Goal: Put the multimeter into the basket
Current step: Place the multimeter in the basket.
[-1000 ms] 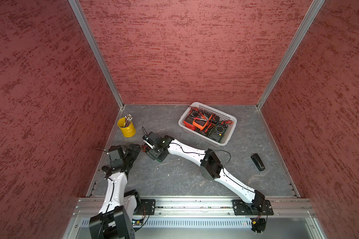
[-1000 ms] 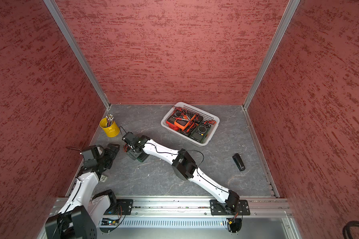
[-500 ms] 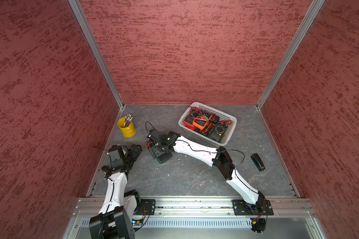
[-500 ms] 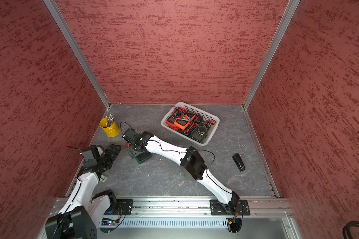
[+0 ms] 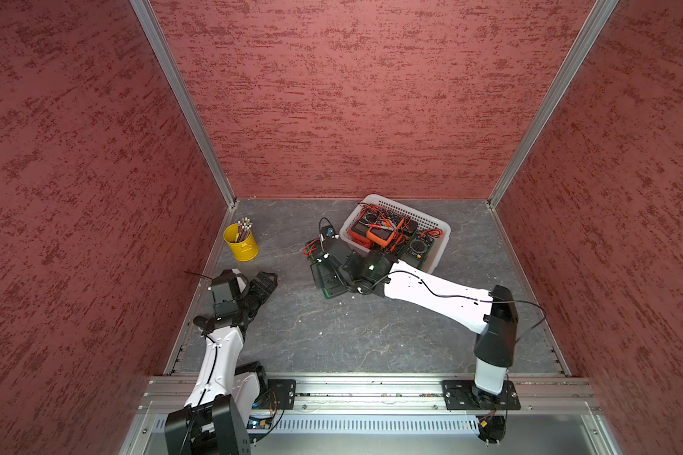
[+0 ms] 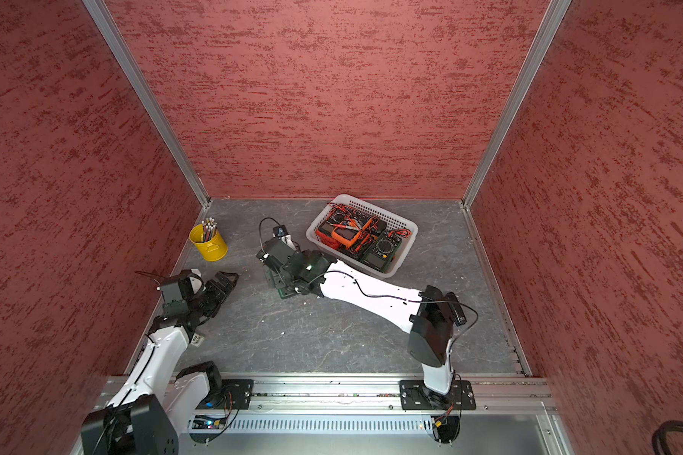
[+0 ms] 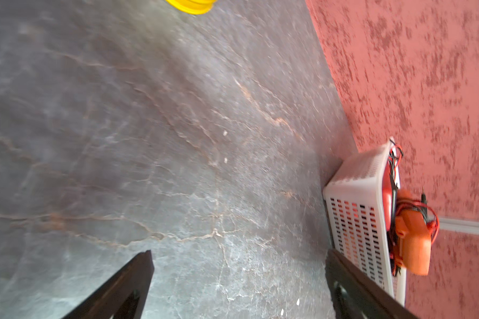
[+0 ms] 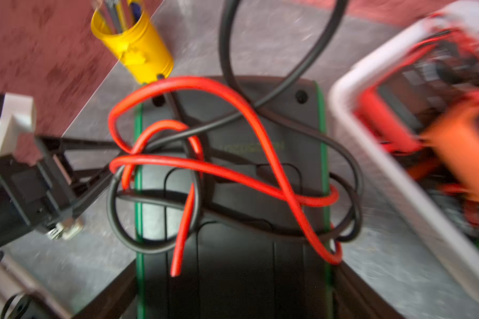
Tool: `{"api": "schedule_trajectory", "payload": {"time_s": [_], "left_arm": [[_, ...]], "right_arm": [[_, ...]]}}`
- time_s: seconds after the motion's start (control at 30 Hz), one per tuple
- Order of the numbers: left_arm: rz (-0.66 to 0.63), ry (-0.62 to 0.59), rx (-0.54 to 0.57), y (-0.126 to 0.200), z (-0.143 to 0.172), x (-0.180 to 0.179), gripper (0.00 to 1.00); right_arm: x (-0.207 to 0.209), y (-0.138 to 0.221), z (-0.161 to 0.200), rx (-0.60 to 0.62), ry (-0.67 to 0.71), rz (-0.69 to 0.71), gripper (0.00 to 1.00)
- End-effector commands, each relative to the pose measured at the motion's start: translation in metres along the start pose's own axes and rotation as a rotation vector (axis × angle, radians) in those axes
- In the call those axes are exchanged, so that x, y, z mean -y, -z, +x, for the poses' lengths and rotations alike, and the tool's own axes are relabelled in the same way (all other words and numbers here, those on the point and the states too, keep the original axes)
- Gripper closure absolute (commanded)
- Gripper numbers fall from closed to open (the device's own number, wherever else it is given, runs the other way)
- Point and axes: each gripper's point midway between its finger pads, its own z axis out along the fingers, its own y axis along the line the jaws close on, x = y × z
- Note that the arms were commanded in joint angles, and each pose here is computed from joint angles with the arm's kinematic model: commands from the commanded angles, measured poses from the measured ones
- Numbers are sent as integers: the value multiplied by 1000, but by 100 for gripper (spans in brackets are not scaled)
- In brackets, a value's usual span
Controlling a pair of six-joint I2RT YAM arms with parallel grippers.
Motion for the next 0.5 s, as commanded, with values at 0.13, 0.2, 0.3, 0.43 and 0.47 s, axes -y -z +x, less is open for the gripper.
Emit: {"api": "schedule_trajectory", "payload": {"time_s": [0.13, 0.2, 0.3, 0.43, 0.47], "left_arm": [[58, -202, 19, 5, -2, 49, 0], [73, -234, 12, 5, 1, 59, 0], [99, -261, 3, 3, 5, 68, 0], [112, -278, -7, -3, 8, 76, 0], [113, -280, -15, -5, 9, 78, 0]], "right_arm": [[110, 40, -34, 180, -241, 219, 73], [137, 46, -31, 190, -291, 255, 73], [172, 56, -28, 207, -357, 303, 71], [210, 73, -24, 231, -424, 361, 70], [218, 75, -23, 235, -438, 373, 70]]}}
